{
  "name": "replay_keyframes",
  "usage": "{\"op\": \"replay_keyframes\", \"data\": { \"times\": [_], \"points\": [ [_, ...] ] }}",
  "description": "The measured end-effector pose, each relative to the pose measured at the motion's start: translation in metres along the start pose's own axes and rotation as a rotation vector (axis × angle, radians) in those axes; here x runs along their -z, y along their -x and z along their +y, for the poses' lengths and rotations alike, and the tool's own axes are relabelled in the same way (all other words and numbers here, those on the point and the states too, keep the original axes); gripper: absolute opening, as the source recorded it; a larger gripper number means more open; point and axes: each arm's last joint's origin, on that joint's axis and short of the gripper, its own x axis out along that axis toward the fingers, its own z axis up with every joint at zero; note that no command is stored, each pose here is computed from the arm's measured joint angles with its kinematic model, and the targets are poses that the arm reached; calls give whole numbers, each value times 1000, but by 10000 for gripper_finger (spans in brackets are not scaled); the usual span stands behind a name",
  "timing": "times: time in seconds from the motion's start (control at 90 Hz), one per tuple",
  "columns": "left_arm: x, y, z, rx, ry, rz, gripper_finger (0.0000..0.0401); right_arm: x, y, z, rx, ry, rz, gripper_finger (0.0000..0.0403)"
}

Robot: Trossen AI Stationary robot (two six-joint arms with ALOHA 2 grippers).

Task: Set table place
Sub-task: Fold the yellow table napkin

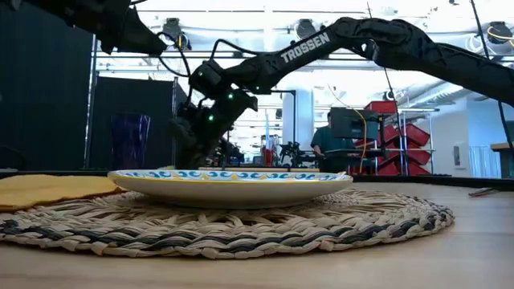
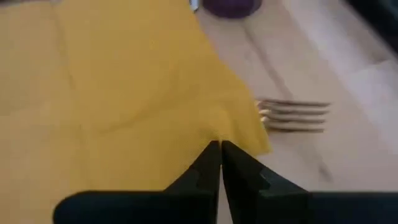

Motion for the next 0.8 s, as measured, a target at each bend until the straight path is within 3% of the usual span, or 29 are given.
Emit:
{"op": "replay_keyframes", "data": {
  "times": [0.4,0.8],
  "points": [
    [2,4,5,-79,22,13,125,13,4,30,-33,66,145,0],
    [3,12,10,-96,52,5,125,-3,22,56,-67,99,74,0]
  ]
}}
